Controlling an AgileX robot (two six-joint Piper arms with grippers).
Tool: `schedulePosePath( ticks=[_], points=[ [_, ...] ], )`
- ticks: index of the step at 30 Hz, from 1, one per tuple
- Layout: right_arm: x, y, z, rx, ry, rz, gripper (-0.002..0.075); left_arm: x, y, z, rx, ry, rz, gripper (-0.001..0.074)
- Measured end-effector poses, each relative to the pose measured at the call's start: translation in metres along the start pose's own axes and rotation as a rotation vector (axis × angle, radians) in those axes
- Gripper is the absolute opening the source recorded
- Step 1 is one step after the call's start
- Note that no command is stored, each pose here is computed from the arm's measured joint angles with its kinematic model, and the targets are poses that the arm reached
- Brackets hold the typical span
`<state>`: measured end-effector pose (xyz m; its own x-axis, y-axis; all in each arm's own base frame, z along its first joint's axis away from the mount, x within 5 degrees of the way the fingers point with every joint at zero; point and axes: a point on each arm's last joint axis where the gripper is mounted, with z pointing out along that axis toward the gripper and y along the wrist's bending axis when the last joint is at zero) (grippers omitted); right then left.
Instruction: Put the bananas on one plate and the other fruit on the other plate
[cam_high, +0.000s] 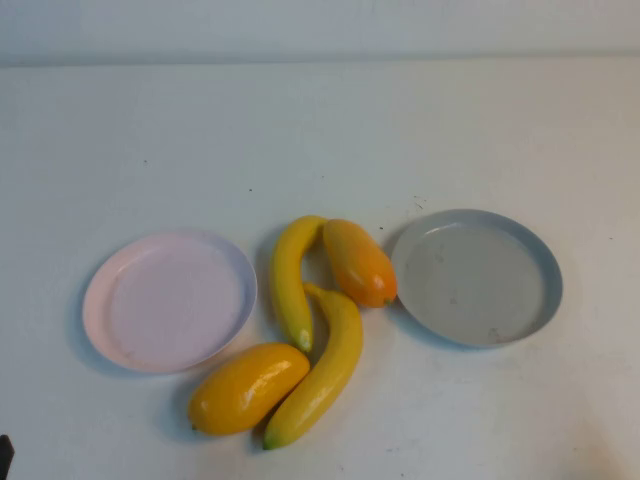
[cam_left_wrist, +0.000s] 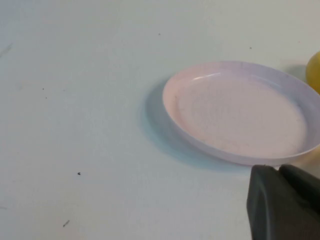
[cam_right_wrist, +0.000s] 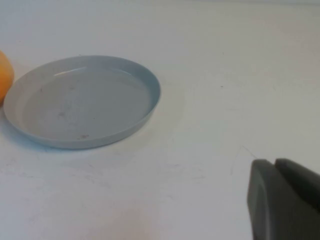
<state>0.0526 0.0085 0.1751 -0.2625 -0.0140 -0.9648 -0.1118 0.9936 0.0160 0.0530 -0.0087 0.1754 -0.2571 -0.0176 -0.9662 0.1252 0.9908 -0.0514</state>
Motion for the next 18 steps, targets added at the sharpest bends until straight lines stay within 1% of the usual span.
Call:
schedulePosePath(
  ticks=[13, 15, 18],
  points=[
    [0.0, 0.0, 0.0, 0.0, 0.0, 0.0, -0.0017, -0.0005, -0.0002, 0.0, 0.002, -0.005, -0.018, -0.0005],
    [0.0, 0.0, 0.0, 0.0, 0.0, 0.0, -0.0017, -0.0008, -0.0007, 0.0, 0.008, -0.008, -0.05, -0.0005],
    [0.0, 0.0, 0.0, 0.0, 0.0, 0.0, -0.0017, -0.003, -0.0018, -0.0001, 0.022, -0.032, -0.138, -0.0005]
  ],
)
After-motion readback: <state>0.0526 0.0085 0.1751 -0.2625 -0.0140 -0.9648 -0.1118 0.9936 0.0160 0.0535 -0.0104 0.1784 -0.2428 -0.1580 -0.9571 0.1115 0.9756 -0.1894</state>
